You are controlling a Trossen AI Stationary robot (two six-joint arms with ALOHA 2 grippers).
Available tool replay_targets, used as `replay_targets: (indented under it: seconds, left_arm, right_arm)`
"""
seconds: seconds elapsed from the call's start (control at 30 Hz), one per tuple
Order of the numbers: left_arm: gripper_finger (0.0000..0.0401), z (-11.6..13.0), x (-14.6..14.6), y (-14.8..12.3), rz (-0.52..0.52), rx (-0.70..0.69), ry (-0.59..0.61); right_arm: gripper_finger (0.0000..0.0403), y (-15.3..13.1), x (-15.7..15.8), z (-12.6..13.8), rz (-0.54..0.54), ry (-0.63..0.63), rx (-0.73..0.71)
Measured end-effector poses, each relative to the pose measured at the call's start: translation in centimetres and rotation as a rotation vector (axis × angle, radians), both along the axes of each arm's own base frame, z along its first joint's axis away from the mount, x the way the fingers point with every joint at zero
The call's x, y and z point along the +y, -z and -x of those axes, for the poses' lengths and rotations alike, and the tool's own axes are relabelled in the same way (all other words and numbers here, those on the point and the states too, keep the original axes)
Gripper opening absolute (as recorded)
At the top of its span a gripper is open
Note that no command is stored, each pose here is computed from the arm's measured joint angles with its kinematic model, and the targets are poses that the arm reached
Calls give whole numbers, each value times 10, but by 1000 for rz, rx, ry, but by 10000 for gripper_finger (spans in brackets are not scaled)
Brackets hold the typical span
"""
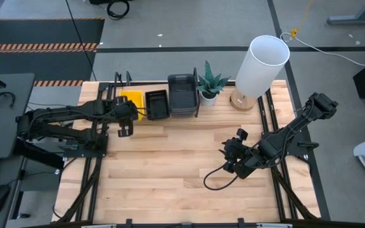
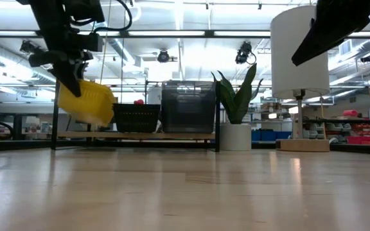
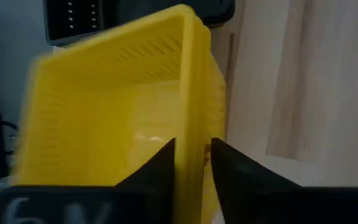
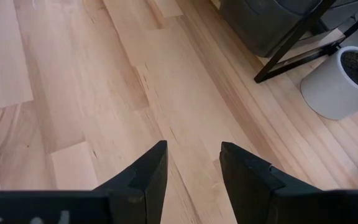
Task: Stack baskets on shelf by color
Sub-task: Put the stacked yellow bins on the shelf
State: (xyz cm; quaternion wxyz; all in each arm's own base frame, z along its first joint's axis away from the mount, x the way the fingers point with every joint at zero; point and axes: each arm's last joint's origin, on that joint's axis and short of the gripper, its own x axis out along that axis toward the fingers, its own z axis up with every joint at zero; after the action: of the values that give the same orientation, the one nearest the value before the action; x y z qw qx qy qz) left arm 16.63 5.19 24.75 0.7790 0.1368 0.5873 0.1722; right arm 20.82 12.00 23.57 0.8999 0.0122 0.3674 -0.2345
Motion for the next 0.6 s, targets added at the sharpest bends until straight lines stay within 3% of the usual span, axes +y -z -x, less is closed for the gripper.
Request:
replay_targets:
  seconds: [0.3,0.5,0.6]
  left_arm:
    - [178,-1,4,-1,-99,-17,-106]
    - [177,-2,3,-1,-76,-45,-128]
    - [160,-4,0,-1,-12,-73,-115]
  right_arm:
    - [153,0,0,0,-1,0,-1]
    - [153,0,1,0,-9,-3,0]
    - [153,0,1,0,-10,-3,0]
